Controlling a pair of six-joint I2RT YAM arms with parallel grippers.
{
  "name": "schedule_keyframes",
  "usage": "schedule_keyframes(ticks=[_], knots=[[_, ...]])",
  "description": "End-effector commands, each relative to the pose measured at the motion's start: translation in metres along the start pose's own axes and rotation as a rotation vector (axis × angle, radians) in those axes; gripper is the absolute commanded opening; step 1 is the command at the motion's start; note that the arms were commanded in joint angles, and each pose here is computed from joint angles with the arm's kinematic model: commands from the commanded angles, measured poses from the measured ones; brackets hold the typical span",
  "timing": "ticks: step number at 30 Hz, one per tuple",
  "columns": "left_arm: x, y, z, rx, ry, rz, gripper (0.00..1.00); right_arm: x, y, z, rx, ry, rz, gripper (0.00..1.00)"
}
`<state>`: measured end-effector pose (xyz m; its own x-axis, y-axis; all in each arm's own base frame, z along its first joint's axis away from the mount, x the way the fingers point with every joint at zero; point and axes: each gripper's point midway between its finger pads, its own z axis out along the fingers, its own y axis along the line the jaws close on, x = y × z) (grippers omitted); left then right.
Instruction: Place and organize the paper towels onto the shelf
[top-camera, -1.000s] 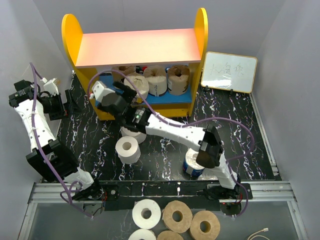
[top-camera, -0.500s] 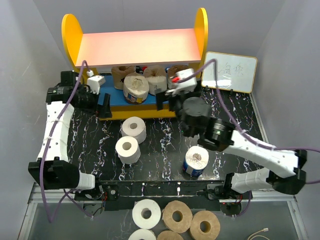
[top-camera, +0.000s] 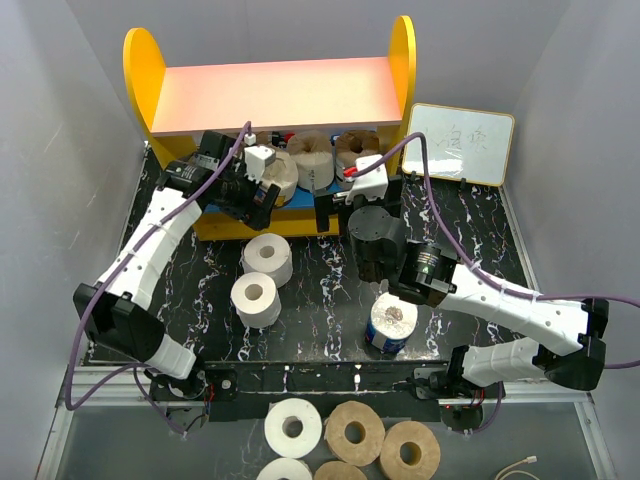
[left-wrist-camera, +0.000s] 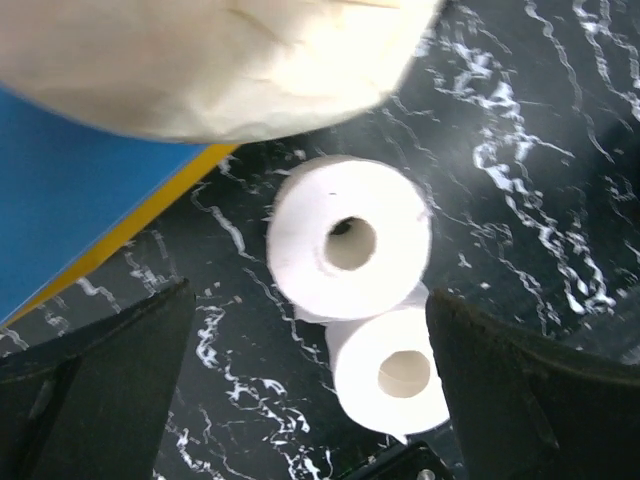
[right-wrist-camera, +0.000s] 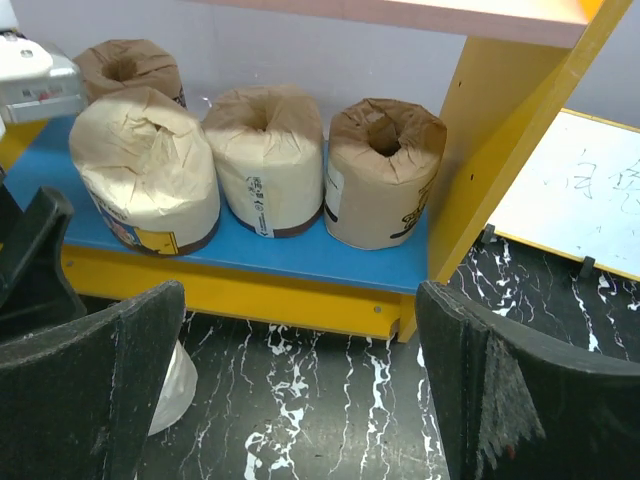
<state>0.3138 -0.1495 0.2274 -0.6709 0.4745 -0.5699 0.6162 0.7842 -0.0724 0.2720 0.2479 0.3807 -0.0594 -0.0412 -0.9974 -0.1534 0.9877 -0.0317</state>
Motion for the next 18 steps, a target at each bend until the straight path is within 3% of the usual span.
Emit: schedule_keyframes(ticks=[1,7,18], knots=[[-0.023,0.040,-0.017,-0.268,-0.149,-0.045,0.98,-0.017,-0.010,-0.008,0.009,-0.036,0.099,0.99],[-0.044,0.059,-0.023,-0.390,-0.275,-0.059,0.98,-0.018,-0.009,-0.008,0.007,-0.031,0.099,0.99],[-0.060,0.067,0.000,-0.393,-0.296,-0.105,0.99,-0.017,-0.020,-0.011,0.040,-0.023,0.081,0.98]])
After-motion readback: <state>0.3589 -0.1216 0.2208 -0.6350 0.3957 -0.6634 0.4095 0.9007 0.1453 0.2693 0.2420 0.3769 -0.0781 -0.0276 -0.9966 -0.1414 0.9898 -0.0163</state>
